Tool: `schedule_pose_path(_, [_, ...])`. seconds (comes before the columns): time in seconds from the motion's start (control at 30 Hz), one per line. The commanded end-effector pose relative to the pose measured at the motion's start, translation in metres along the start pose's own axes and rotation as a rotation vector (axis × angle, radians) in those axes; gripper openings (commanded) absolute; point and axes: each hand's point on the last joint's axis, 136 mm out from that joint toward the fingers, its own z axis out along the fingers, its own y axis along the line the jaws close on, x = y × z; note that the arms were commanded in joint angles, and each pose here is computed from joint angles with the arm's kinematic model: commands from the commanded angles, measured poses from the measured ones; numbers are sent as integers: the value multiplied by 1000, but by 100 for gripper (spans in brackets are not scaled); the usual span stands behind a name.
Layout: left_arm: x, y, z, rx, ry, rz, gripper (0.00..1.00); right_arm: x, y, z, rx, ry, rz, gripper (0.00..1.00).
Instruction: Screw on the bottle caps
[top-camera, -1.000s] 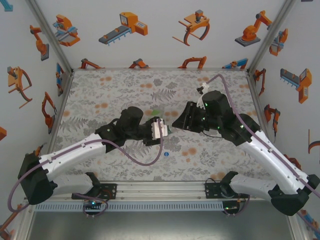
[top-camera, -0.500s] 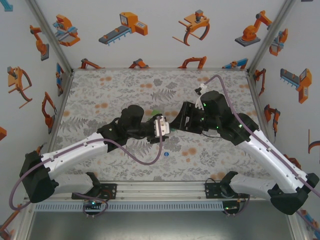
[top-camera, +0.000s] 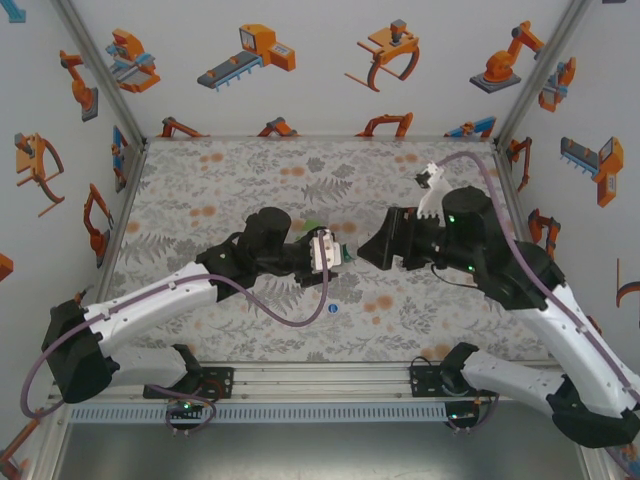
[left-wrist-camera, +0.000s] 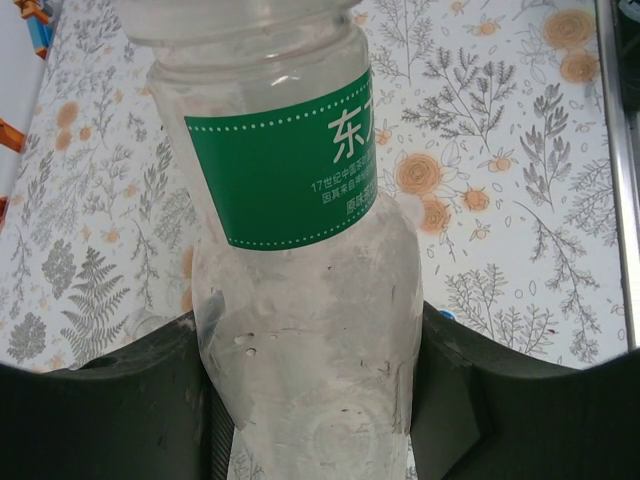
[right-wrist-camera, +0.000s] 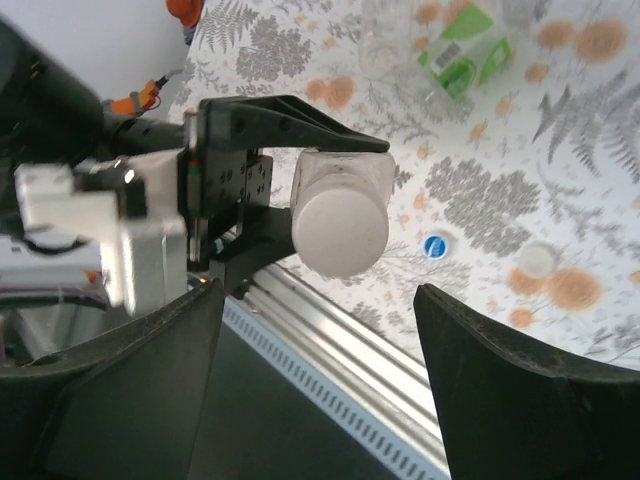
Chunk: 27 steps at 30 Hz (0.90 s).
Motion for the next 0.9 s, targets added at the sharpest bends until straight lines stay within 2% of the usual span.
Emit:
schedule_pose_path(0.0, [-13,-9,-7,69,-23,-1,0,-2,17,-22,-78,-38,-320,67])
schedule_pose_path(0.1, [-14,-23,-12,136,-35,7,0,2,32,-33,-173,-83,-561,62])
schedule_pose_path(0.2, [-17,-37,-19,208,-51,13,0,14,50,-41,-293,-111,-792,62])
schedule_pose_path(0.33, [-21,-55,-29,297,-81,17,0,40,65,-44,-454,-32,-1001,65])
schedule_pose_path(0.53, [-25,-69,-38,375,-86,-4,0,60,76,-38,-612,79,-1067,71])
schedule_pose_path(0.87, [-26,-71,-40,390,-89,-16,0,62,74,-12,-638,118,-1058,72])
